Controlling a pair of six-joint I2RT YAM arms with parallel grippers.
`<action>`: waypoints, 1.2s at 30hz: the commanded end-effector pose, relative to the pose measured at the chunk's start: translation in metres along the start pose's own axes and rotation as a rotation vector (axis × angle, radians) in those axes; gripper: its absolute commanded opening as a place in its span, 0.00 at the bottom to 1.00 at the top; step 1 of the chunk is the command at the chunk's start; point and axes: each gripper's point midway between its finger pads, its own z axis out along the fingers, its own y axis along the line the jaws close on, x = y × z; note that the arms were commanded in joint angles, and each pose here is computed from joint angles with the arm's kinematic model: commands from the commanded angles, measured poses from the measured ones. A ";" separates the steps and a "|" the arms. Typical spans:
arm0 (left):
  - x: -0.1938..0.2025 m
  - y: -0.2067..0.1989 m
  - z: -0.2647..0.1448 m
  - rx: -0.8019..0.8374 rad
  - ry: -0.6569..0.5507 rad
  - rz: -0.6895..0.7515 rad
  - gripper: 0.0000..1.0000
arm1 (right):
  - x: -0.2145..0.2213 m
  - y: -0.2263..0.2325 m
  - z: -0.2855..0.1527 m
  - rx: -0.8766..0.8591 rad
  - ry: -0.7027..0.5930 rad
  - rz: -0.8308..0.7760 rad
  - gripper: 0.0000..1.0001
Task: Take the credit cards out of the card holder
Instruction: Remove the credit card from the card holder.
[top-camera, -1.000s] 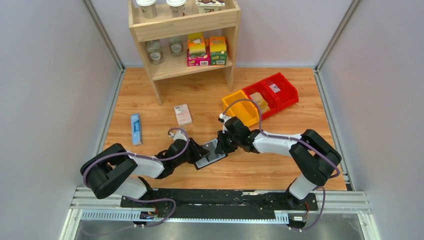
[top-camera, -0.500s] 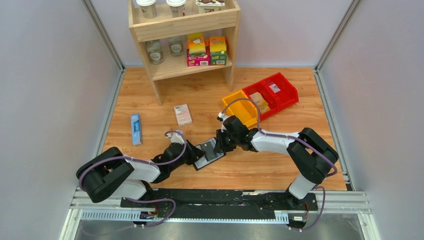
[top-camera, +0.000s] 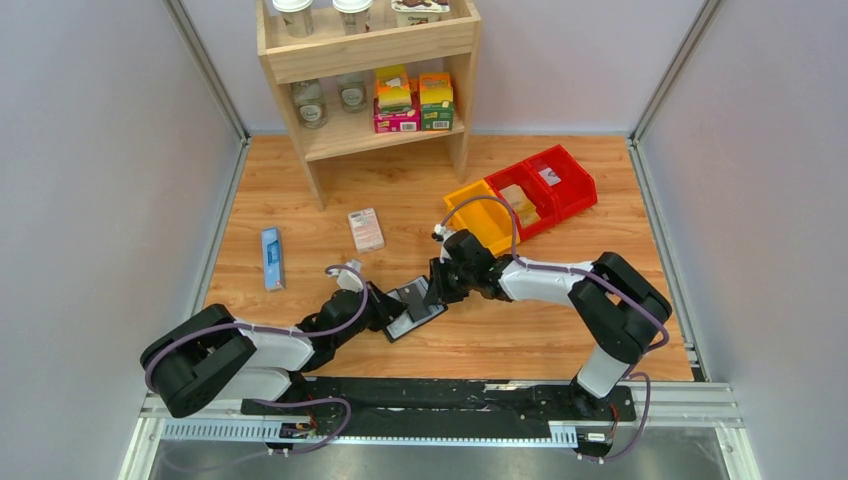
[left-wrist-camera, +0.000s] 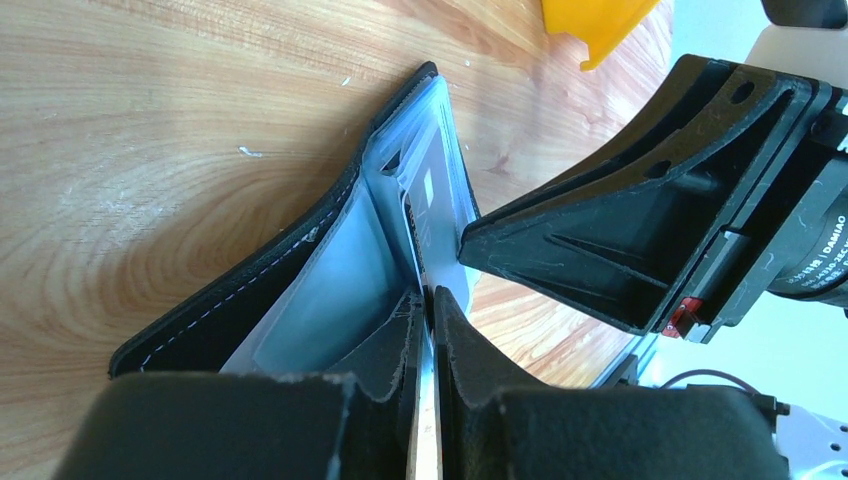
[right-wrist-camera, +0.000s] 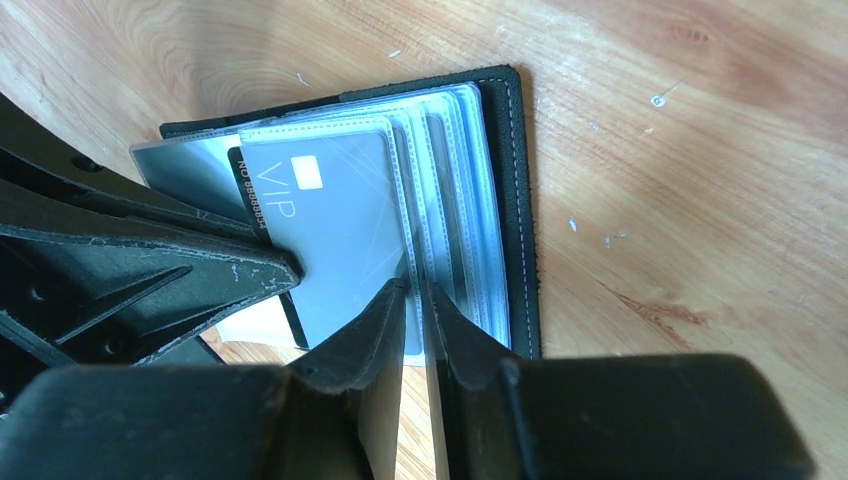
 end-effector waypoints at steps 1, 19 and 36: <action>-0.020 -0.052 -0.005 0.201 -0.074 0.005 0.12 | 0.022 -0.023 0.011 0.071 0.073 0.030 0.20; -0.015 -0.018 -0.013 0.087 -0.079 -0.054 0.00 | 0.022 -0.039 0.016 0.073 0.094 0.107 0.17; -0.030 -0.017 0.022 -0.035 -0.047 0.107 0.00 | -0.054 0.020 -0.029 -0.110 -0.199 -0.021 0.29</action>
